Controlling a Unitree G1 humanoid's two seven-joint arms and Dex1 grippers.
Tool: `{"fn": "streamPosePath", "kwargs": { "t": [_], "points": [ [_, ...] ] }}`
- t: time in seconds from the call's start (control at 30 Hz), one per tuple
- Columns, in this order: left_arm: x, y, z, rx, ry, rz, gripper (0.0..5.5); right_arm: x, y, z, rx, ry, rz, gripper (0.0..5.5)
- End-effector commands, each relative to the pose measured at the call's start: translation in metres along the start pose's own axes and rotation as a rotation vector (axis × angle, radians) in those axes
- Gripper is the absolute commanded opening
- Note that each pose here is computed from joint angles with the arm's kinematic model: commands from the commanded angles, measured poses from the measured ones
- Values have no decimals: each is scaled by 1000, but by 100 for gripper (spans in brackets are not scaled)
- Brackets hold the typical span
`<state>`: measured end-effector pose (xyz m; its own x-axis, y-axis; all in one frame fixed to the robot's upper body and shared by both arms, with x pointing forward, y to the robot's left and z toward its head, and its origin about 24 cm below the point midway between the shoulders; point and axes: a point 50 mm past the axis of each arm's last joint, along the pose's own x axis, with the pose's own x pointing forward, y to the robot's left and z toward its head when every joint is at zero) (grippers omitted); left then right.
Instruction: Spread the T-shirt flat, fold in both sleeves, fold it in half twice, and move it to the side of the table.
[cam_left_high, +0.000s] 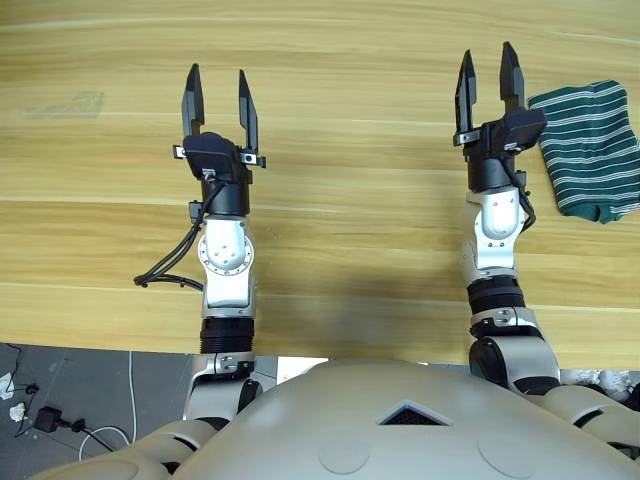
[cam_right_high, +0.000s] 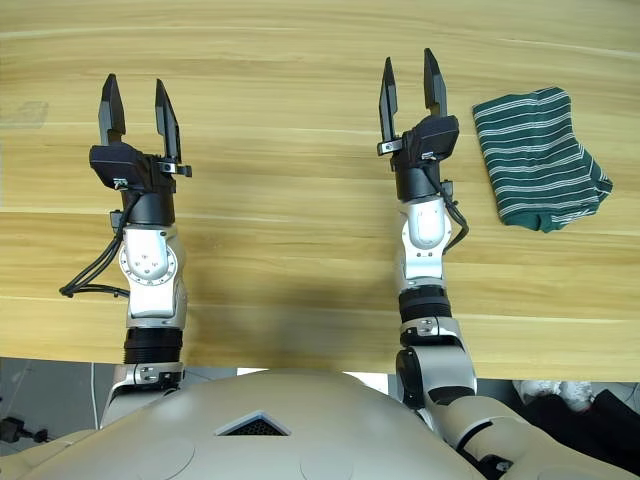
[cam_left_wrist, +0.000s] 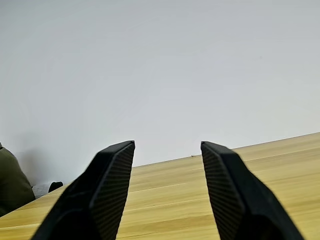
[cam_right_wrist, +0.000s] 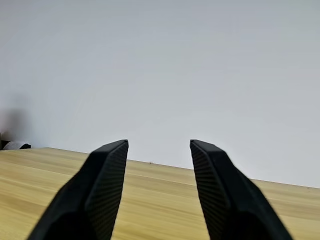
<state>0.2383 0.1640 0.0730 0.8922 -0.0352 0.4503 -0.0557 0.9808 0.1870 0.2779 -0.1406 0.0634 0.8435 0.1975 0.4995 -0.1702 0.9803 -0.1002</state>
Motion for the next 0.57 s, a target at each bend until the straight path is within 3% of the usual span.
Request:
{"fn": "streamPosePath", "kwargs": {
  "t": [0.03, 0.57],
  "points": [
    [3, 0, 1, 2, -13, 6, 245, -2, -1, -2, -9, 8, -4, 228],
    [4, -1, -1, -5, -12, 8, 245, -3, -2, -4, -16, 17, -14, 228]
  ]
}}
